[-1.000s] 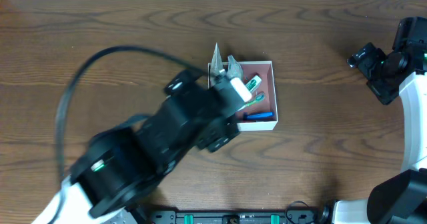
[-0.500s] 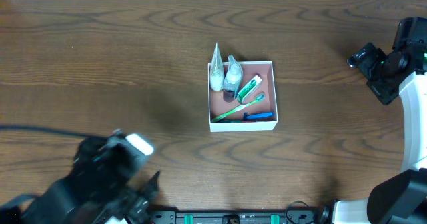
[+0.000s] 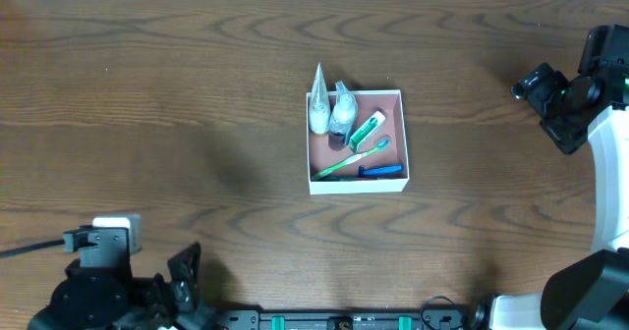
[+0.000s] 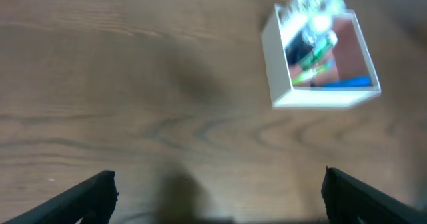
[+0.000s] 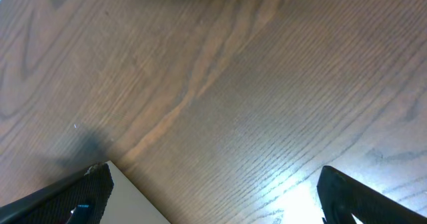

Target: Pack container

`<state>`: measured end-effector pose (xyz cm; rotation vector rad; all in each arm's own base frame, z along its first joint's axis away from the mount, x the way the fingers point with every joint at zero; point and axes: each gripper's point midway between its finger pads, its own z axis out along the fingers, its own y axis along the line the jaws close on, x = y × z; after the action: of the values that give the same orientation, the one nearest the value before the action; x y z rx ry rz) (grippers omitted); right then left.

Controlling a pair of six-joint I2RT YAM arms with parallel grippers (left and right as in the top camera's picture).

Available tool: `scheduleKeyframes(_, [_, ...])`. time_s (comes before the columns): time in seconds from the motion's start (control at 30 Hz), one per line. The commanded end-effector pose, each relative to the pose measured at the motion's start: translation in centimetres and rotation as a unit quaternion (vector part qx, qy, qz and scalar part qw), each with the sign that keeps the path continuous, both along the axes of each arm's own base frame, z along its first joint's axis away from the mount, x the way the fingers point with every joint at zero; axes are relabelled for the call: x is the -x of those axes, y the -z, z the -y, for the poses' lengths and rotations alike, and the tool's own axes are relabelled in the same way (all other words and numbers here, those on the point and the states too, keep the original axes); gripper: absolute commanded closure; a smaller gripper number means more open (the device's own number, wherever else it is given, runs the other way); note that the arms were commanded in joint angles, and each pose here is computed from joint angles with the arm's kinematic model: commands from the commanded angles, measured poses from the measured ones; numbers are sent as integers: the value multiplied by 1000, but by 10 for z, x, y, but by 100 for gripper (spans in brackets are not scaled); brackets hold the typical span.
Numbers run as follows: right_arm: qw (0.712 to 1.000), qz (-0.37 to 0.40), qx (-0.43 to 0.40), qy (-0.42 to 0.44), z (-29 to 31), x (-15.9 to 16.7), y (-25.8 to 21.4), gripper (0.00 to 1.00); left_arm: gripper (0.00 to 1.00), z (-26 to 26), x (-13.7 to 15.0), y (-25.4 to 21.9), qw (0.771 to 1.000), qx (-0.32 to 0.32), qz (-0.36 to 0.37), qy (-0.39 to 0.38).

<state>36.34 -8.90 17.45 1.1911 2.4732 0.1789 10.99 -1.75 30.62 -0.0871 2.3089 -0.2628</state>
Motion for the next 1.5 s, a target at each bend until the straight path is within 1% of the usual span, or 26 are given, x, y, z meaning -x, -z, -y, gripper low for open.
scheduleKeyframes(0.0, [1000, 2, -4, 7, 1, -2, -1, 1, 2, 8, -4, 13, 1000, 22, 17, 2])
scheduleKeyframes(0.2, [1000, 2, -4, 7, 1, -2, -1, 1, 2, 34, -38, 18, 990, 21, 122, 68])
scheduleKeyframes(0.33, [1000, 2, -4, 7, 1, -2, -1, 1, 2, 48, -62, 19, 976, 23, 192, 104])
scheduleKeyframes(0.43, [1000, 2, -4, 7, 1, -2, -1, 1, 2, 54, -77, 21, 964, 35, 237, 117])
scheduleKeyframes(0.57, [1000, 2, -4, 7, 1, -2, -1, 1, 2, 63, -88, 22, 939, 24, 305, 154])
scheduleKeyframes(0.7, [1000, 2, -4, 7, 1, -2, -1, 1, 2, 69, -90, 28, 917, 23, 359, 169])
scheduleKeyframes(0.93, [1000, 2, -4, 7, 1, -2, -1, 1, 2, 69, -93, 44, 893, 17, 416, 168])
scheduleKeyframes(1.0, [1000, 2, -4, 7, 1, -2, -1, 1, 2, 67, -96, 49, 890, 15, 425, 163])
scheduleKeyframes(1.23, [1000, 2, -4, 7, 1, -2, -1, 1, 2, 56, -111, 76, 896, 4, 423, 139])
scheduleKeyframes(1.37, [1000, 2, -4, 7, 1, -2, -1, 1, 2, 49, -120, 94, 895, -4, 430, 121])
scheduleKeyframes(1.47, [1000, 2, -4, 7, 1, -2, -1, 1, 2, 42, -126, 108, 905, -9, 413, 99])
